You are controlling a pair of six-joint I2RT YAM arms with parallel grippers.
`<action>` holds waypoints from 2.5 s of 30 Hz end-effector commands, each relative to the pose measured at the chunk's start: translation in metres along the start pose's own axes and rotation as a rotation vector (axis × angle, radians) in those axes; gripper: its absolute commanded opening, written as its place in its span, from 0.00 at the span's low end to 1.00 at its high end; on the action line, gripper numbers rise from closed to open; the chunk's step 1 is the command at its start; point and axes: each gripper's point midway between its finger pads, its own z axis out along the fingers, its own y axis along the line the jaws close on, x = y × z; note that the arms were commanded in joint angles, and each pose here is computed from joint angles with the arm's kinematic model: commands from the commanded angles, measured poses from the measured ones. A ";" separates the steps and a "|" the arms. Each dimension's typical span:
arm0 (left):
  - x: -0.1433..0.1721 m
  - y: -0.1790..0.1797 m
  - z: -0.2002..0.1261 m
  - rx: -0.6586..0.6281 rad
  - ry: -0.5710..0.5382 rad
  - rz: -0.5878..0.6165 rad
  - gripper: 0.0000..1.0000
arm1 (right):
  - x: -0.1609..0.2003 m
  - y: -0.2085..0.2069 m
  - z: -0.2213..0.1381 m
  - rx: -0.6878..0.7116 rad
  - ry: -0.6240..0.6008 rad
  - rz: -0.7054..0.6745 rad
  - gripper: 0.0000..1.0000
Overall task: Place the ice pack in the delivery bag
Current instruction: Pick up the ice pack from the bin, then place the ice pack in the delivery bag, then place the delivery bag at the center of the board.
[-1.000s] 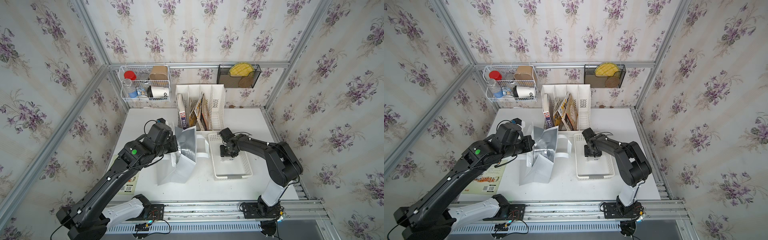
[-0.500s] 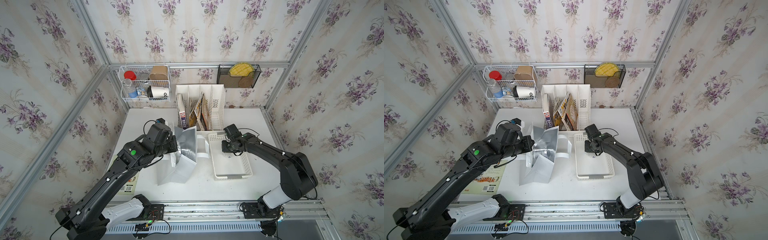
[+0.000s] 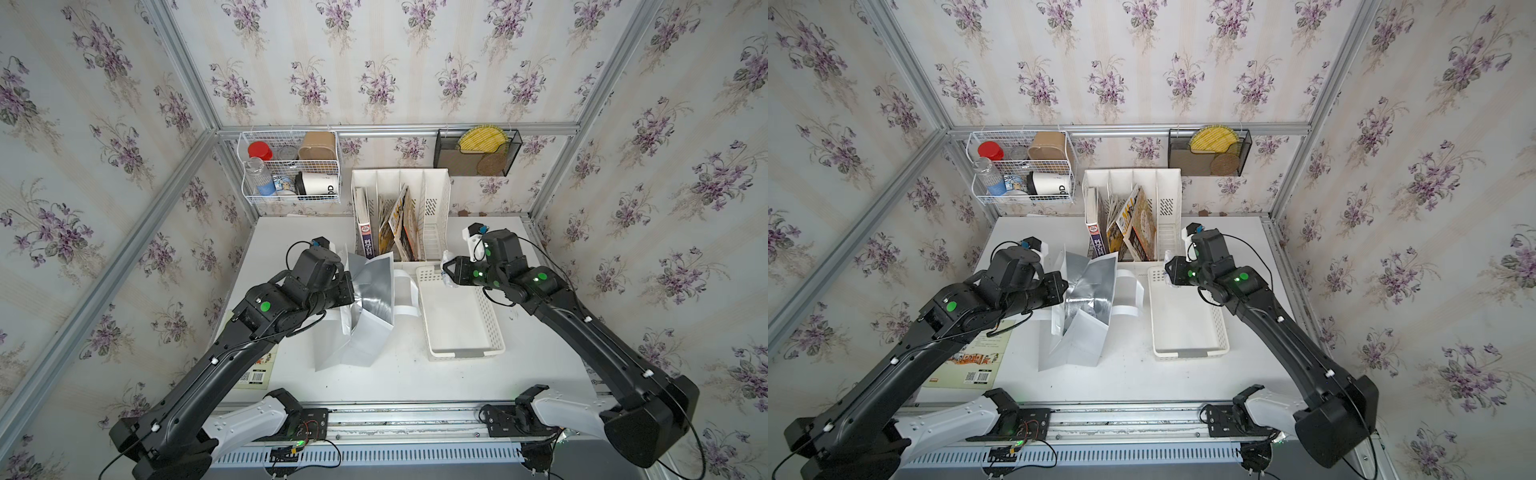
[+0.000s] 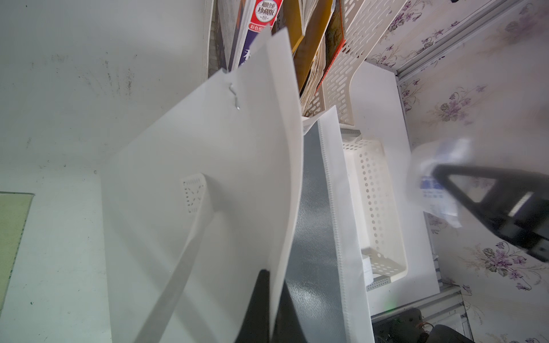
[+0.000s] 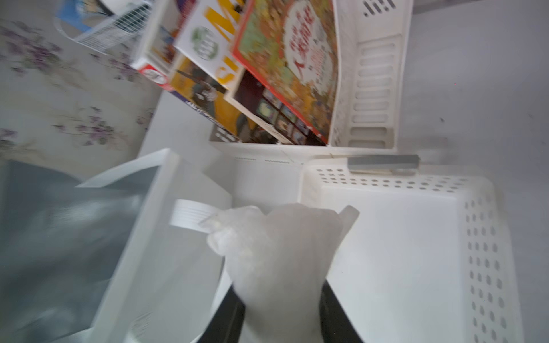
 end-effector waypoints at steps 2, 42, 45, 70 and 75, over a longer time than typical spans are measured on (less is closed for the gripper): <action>-0.002 -0.003 0.000 0.012 -0.007 0.002 0.00 | -0.020 0.080 -0.030 -0.291 -0.079 -0.065 0.23; -0.002 0.003 -0.009 -0.003 -0.022 0.020 0.00 | 0.040 0.174 0.073 -0.197 0.155 -0.218 0.84; -0.002 0.004 -0.010 -0.005 -0.025 0.020 0.00 | 0.026 0.165 0.062 -0.140 0.094 -0.230 0.84; -0.009 0.002 -0.017 0.014 -0.065 0.041 0.00 | 0.049 0.068 0.096 0.233 0.178 -0.171 0.14; -0.018 -0.014 -0.024 0.070 -0.083 0.094 0.00 | 0.034 0.079 0.068 0.180 0.122 -0.126 0.00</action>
